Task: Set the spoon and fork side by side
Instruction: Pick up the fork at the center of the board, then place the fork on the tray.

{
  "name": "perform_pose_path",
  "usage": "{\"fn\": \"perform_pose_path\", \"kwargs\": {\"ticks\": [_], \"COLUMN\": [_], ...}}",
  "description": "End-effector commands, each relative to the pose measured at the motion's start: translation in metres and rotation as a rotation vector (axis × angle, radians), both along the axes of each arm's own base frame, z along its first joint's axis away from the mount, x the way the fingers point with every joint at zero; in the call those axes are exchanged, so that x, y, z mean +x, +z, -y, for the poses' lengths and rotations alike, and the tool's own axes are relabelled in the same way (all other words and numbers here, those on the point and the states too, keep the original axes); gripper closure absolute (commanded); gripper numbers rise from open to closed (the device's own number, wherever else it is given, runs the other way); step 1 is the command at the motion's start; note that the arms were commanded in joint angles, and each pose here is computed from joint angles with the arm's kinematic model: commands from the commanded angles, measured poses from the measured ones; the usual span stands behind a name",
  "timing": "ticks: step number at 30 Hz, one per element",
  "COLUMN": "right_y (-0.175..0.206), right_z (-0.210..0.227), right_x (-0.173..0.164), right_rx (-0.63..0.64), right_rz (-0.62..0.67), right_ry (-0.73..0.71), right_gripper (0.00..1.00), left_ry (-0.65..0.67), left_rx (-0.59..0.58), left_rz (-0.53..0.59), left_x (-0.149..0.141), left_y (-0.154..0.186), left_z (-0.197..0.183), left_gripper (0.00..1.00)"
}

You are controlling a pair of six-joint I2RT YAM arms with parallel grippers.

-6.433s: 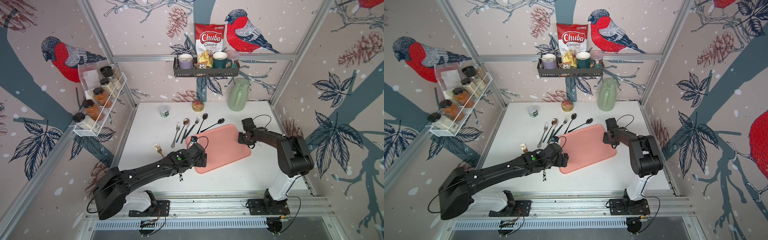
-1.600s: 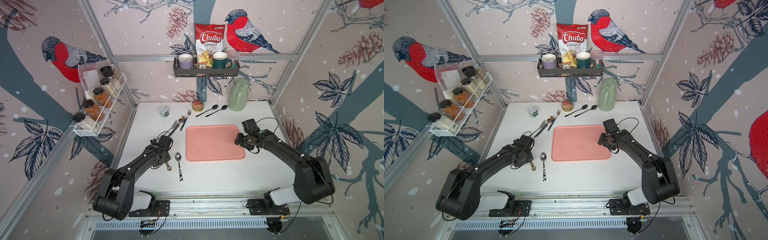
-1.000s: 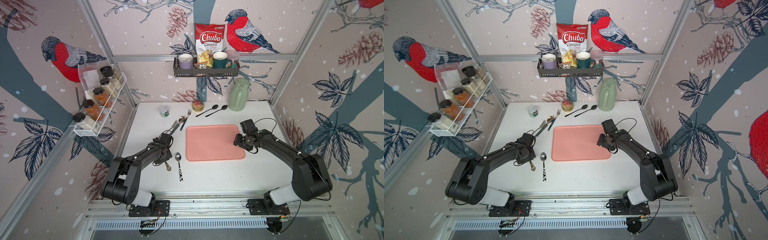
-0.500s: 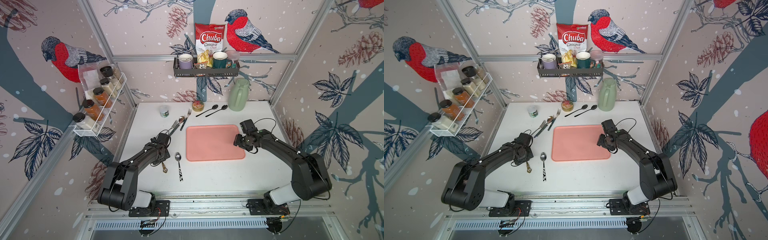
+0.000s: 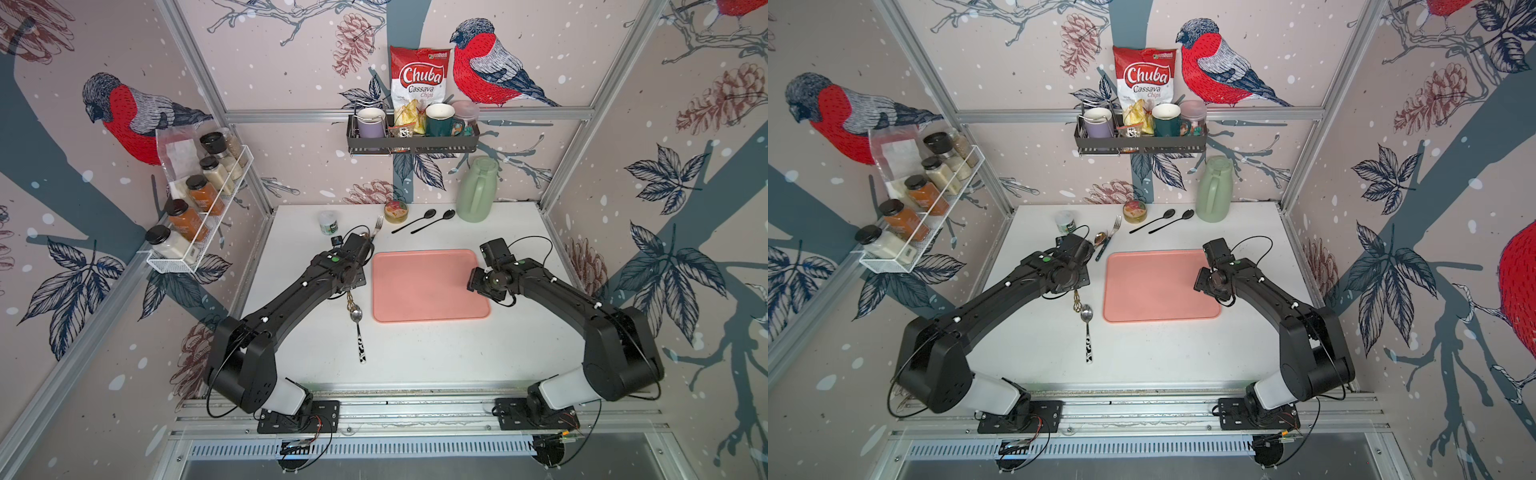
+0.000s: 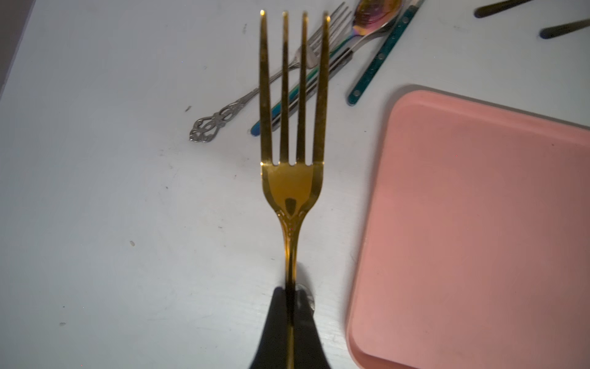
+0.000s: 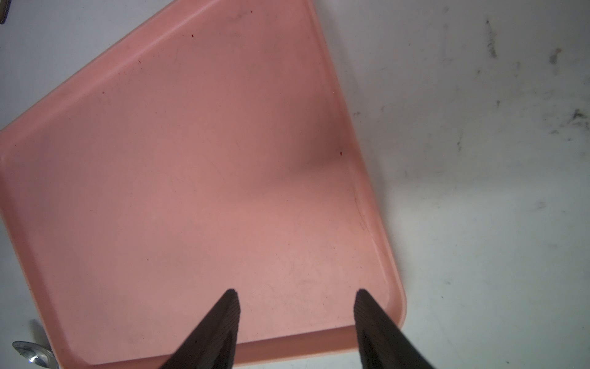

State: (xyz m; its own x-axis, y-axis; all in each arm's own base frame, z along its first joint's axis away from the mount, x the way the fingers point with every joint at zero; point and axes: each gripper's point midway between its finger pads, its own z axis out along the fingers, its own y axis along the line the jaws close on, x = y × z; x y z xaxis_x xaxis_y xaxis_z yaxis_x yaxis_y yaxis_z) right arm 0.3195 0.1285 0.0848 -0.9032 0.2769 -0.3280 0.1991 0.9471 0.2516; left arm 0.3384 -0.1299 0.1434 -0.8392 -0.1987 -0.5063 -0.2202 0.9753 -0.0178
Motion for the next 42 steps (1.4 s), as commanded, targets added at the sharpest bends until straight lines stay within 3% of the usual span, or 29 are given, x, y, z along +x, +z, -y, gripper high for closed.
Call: {"fn": "perform_pose_path", "kwargs": {"ticks": [1,11,17,27,34,42], "right_y": [0.002,0.003,-0.002,0.001,-0.001,0.006], "right_z": [-0.001,-0.007,-0.008,-0.008,-0.010,-0.016], "right_x": [-0.002,-0.005,-0.006,-0.007,-0.006,-0.008], "right_rx": [0.014,0.053,0.055,0.061,0.070,0.081], "right_rz": [0.005,0.010,-0.001,0.006,0.001,0.014], "right_ry": [0.003,0.014,0.013,0.012,0.010,0.008], "right_gripper": [0.41,0.40,0.40,0.40,0.40,0.40], "left_ry": [-0.072,-0.171,-0.190,-0.153,-0.098,-0.106], "left_rx": [0.059,0.134,0.110,0.106,0.102,0.094], "left_rz": [-0.003,-0.111,-0.154,-0.191,-0.186,-0.183], "left_x": [0.008,0.039,0.046,0.047,0.041,0.040], "left_y": [0.005,-0.047,-0.076,-0.115,-0.122,-0.113], "left_z": [0.021,0.071,0.087,0.090,0.081,0.077], "left_gripper": [0.98,0.98,0.97,0.98,0.98,0.70]}}
